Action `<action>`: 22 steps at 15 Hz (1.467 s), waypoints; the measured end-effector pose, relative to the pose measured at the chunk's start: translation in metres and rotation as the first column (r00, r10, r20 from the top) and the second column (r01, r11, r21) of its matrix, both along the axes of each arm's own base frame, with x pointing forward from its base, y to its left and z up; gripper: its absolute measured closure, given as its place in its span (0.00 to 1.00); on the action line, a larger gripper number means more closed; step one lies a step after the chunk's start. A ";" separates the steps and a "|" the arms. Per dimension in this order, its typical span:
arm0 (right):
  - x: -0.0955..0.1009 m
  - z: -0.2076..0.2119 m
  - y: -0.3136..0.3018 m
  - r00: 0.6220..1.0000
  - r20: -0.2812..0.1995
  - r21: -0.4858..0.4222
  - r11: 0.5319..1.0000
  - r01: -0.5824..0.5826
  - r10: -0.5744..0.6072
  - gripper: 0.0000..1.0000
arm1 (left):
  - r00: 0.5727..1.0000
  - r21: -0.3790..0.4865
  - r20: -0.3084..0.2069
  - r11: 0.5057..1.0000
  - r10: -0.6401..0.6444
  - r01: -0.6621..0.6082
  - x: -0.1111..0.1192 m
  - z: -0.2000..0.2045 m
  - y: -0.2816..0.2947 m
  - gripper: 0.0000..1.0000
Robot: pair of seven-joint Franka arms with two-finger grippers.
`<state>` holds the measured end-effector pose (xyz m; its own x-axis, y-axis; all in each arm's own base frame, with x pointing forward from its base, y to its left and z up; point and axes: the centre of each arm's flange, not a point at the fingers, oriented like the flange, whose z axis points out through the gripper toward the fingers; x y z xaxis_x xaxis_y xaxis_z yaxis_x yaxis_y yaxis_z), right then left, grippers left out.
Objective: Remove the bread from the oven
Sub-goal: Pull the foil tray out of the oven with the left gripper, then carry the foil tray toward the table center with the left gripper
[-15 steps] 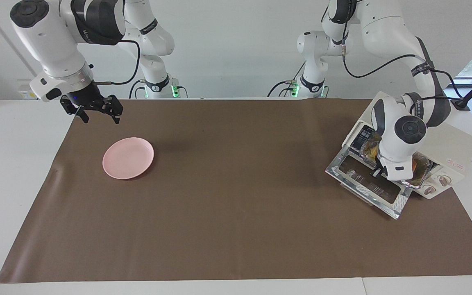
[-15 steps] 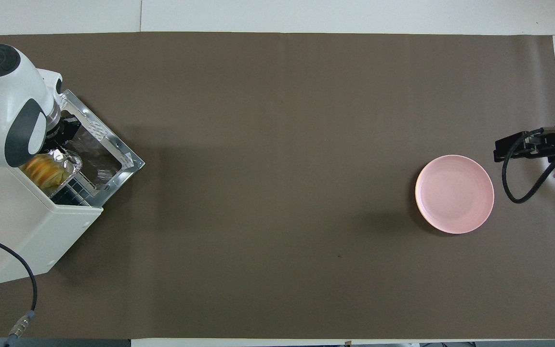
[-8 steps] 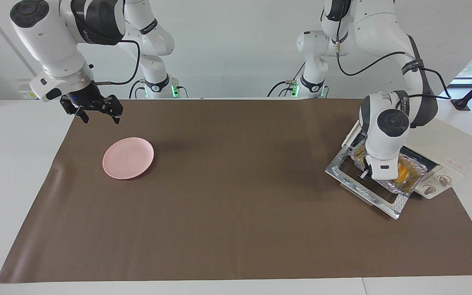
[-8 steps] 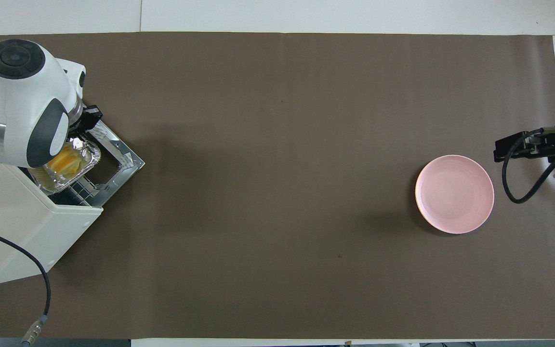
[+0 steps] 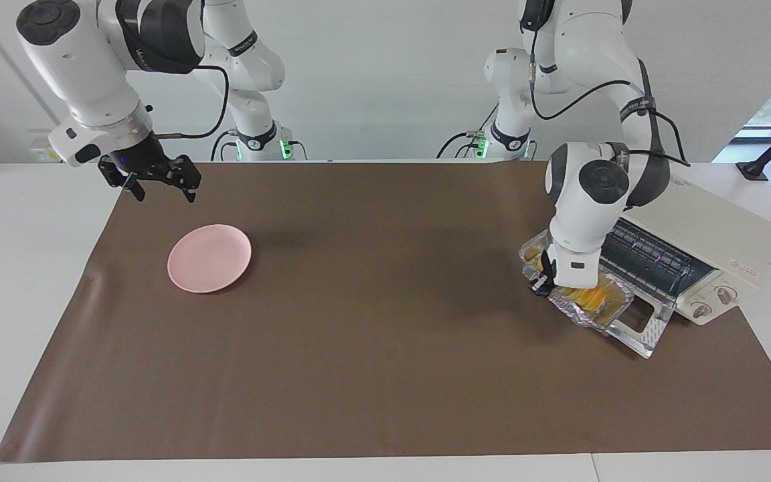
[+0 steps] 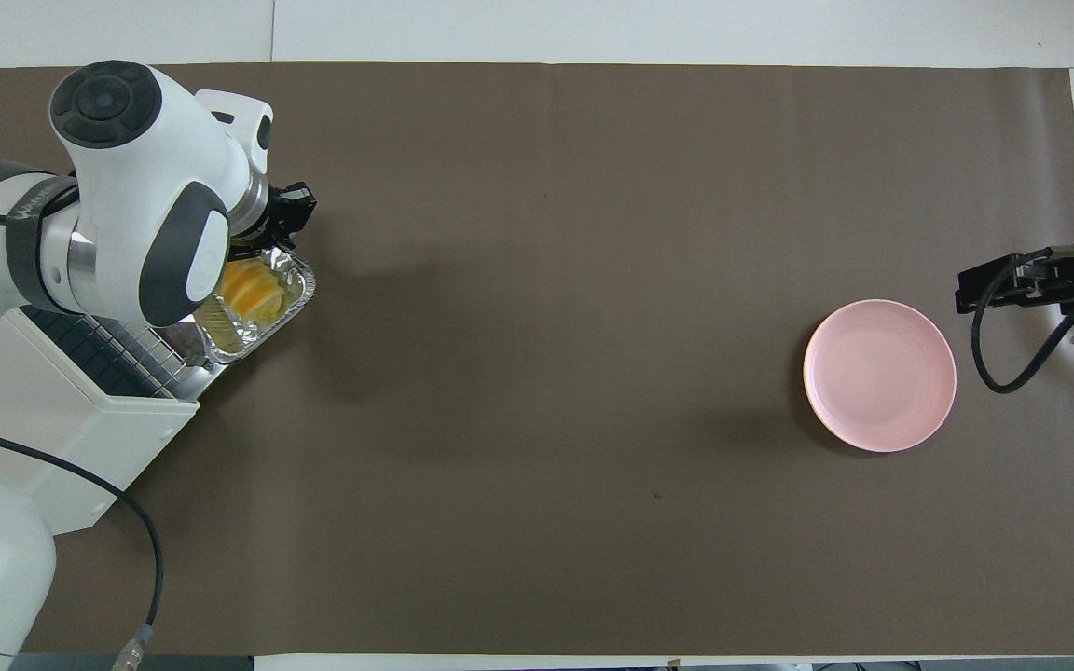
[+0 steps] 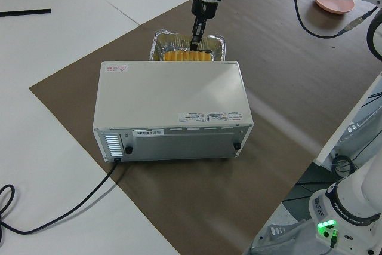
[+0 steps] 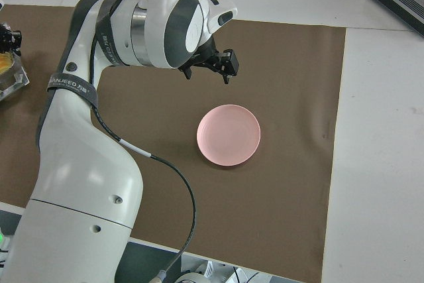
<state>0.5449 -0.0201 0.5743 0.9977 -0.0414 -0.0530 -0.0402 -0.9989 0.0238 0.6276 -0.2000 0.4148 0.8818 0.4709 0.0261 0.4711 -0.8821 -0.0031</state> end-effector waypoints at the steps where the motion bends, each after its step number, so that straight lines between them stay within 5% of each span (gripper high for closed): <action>1: 0.000 0.000 -0.001 1.000 0.000 0.000 1.000 0.001 -0.001 0.00 | 1.000 -0.024 0.003 1.000 -0.006 0.006 -0.006 0.005 -0.023 0.98; 5: 0.000 0.000 -0.003 1.000 0.000 0.000 1.000 0.004 -0.004 0.00 | 0.998 -0.046 0.015 0.997 -0.063 0.064 -0.025 0.025 -0.095 0.98; 11: 0.000 0.000 -0.001 1.000 0.000 0.000 1.000 0.001 -0.001 0.00 | 0.980 -0.072 0.062 0.979 -0.189 0.193 -0.009 0.058 -0.156 0.98; 16: 0.000 0.000 -0.006 1.000 0.000 0.000 1.000 0.009 -0.009 0.00 | 0.901 -0.109 0.070 0.895 -0.427 0.433 -0.018 0.034 -0.217 0.98; 22: -0.001 -0.002 -0.012 1.000 -0.003 0.000 1.000 0.022 -0.022 0.00 | 0.695 0.003 0.072 0.697 -0.716 0.717 -0.075 0.010 -0.297 0.98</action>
